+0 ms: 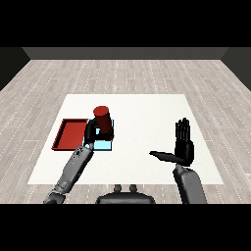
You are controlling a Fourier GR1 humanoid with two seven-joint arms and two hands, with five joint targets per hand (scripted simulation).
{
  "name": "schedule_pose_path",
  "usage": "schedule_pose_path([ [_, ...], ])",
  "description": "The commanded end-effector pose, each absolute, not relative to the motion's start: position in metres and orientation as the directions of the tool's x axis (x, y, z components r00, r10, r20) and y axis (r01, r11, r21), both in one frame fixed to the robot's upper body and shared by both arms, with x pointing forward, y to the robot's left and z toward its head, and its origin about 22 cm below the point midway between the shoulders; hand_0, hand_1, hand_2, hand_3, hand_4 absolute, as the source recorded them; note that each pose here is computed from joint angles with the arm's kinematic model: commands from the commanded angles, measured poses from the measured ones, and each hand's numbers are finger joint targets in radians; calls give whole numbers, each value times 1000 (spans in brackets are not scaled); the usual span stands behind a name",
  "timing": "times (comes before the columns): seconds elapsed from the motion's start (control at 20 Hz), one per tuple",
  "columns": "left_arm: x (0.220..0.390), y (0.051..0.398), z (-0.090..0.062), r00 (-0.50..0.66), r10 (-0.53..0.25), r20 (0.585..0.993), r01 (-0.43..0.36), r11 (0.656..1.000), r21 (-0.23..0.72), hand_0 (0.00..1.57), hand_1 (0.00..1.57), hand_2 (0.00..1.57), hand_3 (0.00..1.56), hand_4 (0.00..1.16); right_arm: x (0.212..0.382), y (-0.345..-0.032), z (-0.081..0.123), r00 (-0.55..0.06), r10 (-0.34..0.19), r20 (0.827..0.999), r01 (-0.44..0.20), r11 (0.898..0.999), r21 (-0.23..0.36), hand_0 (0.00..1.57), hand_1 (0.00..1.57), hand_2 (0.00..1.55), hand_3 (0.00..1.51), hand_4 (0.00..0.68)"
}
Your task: Pick the red can and put it in the red box
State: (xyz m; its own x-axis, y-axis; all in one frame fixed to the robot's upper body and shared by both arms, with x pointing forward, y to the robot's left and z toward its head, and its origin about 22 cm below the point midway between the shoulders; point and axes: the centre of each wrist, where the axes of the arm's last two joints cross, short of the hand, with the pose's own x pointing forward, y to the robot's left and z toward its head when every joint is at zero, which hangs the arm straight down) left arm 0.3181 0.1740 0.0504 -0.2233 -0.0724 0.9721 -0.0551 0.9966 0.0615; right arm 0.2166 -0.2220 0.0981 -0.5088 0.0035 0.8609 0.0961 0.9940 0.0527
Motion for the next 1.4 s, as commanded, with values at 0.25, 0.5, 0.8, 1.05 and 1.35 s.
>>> schedule_pose_path([
  [0.25, 333, 286, 37, -61, -349, 935, -281, 905, 319, 1571, 1571, 1552, 1472, 1138, 206, -267, 84, -472, 65, 879, 189, 982, 28, 0, 0, 0, 0, 0],
  [0.5, 346, 360, 43, 118, -431, 895, -414, 798, 438, 1571, 1571, 1553, 1485, 1076, 226, -254, 74, -447, 70, 892, 160, 987, 3, 0, 0, 0, 0, 0],
  [0.8, 350, 397, 15, 270, -448, 852, -414, 745, 523, 1571, 1571, 1535, 1429, 1019, 219, -260, 82, -448, 69, 891, 148, 989, -2, 0, 0, 0, 0, 0],
  [1.05, 354, 392, -12, 407, -451, 795, -326, 741, 587, 1519, 1519, 1451, 1372, 990, 242, -246, 62, -463, 104, 880, 120, 991, -55, 0, 0, 0, 0, 0],
  [1.35, 345, 382, -40, 520, -409, 750, -300, 734, 609, 563, 563, 632, 494, 760, 256, -243, 38, -420, 123, 899, 150, 987, -65, 0, 0, 0, 0, 0],
])
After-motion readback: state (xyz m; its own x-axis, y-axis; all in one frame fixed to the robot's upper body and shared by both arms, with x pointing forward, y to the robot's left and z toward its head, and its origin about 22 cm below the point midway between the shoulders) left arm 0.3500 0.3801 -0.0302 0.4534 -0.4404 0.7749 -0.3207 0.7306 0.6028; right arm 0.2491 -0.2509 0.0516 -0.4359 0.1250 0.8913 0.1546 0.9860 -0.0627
